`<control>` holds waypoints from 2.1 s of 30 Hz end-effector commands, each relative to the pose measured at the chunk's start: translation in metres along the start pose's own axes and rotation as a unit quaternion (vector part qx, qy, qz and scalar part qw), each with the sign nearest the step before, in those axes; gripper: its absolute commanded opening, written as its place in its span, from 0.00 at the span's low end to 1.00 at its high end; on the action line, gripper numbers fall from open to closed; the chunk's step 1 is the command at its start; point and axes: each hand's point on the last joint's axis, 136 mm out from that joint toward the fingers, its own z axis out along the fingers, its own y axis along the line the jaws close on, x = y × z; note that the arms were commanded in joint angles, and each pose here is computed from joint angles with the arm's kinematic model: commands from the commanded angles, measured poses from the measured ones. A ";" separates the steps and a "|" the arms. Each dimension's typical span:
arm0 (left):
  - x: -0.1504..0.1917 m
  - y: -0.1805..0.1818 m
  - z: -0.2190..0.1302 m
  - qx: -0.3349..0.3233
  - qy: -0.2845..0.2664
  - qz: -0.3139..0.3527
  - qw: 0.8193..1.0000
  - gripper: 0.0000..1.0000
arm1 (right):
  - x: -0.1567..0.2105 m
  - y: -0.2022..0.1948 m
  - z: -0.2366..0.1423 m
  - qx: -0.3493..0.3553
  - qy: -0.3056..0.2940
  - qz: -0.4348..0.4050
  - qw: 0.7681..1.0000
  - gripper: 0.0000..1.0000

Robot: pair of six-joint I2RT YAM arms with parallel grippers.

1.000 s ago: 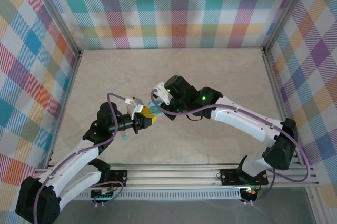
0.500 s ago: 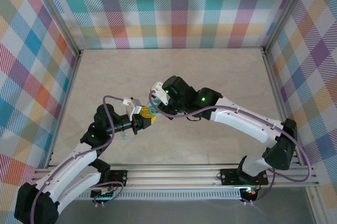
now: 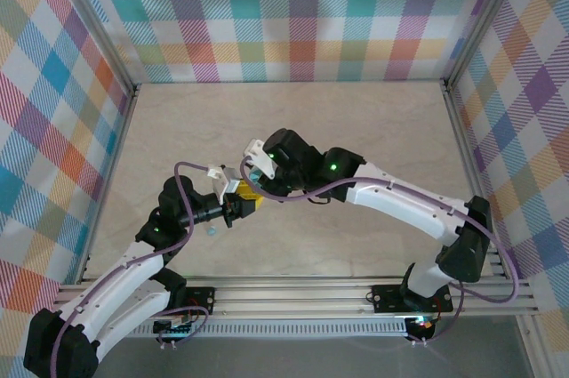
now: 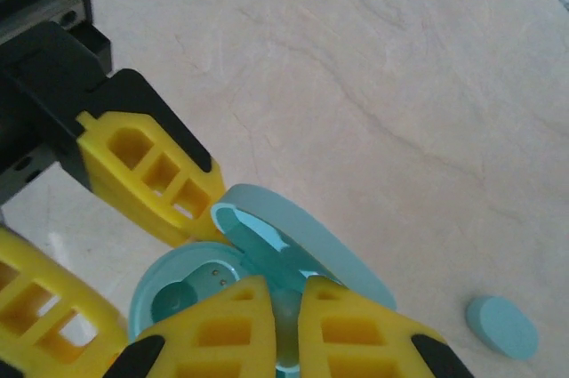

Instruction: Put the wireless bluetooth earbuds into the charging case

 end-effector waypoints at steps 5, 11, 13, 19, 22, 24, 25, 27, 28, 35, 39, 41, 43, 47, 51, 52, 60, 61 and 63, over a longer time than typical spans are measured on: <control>-0.006 -0.007 -0.005 0.004 -0.024 0.019 1.000 0.01 | 0.005 -0.015 -0.004 0.046 0.017 -0.052 0.997 0.10; -0.006 -0.007 -0.007 0.000 -0.025 0.021 0.999 0.01 | 0.013 -0.011 -0.003 0.034 0.025 -0.071 0.997 0.11; -0.007 -0.007 -0.007 0.000 -0.025 0.021 0.999 0.01 | 0.013 -0.004 -0.003 0.016 0.023 -0.072 0.997 0.12; -0.010 -0.007 -0.007 -0.001 -0.027 0.021 0.999 0.01 | 0.015 0.009 -0.001 -0.022 0.026 -0.059 0.998 0.12; -0.009 -0.006 -0.007 -0.003 -0.025 0.020 1.000 0.01 | 0.019 0.015 -0.001 -0.037 0.031 -0.052 0.997 0.12; -0.010 -0.006 -0.007 -0.004 -0.025 0.020 0.999 0.02 | 0.020 0.020 -0.002 -0.053 0.033 -0.048 0.997 0.13; -0.010 -0.006 -0.007 -0.004 -0.026 0.021 0.999 0.01 | 0.021 0.023 -0.002 -0.061 0.033 -0.046 0.997 0.14; -0.011 -0.006 -0.006 -0.004 -0.026 0.021 0.999 0.01 | 0.020 0.028 -0.003 -0.074 0.031 -0.040 0.996 0.17; -0.011 -0.005 -0.006 -0.005 -0.025 0.021 0.999 0.01 | 0.019 0.029 -0.003 -0.078 0.030 -0.037 0.996 0.18; -0.014 -0.005 -0.005 -0.002 -0.026 0.022 0.999 0.01 | 0.016 0.035 0.002 -0.096 0.044 -0.019 0.994 0.22; -0.014 -0.006 -0.006 -0.002 -0.026 0.023 0.999 0.01 | 0.016 0.032 0.003 -0.088 0.050 -0.013 0.995 0.28; -0.013 -0.006 -0.006 -0.003 -0.026 0.023 0.999 0.01 | 0.014 0.032 0.002 -0.089 0.050 -0.008 0.995 0.29; -0.014 -0.006 -0.006 -0.002 -0.027 0.023 0.999 0.01 | 0.012 0.032 0.002 -0.089 0.051 -0.006 0.995 0.29; -0.014 -0.006 -0.006 -0.003 -0.028 0.022 0.999 0.01 | 0.007 0.032 -0.001 -0.093 0.049 0.000 0.995 0.32; -0.013 -0.006 -0.007 -0.004 -0.028 0.021 0.999 0.01 | 0.002 0.031 -0.005 -0.094 0.043 0.008 0.995 0.35; -0.013 -0.005 -0.007 -0.006 -0.028 0.021 0.999 0.01 | 0.000 0.031 -0.007 -0.092 0.039 0.009 0.995 0.35; -0.011 0.000 -0.007 -0.019 -0.030 0.013 0.999 0.01 | -0.018 0.017 -0.035 -0.078 -0.001 0.052 0.996 0.40; -0.010 0.000 -0.006 -0.020 -0.029 0.012 0.999 0.01 | -0.019 0.015 -0.037 -0.077 -0.004 0.058 0.995 0.40; -0.012 0.000 -0.007 -0.021 -0.031 0.013 0.999 0.01 | -0.018 0.008 -0.040 -0.072 -0.006 0.074 0.995 0.40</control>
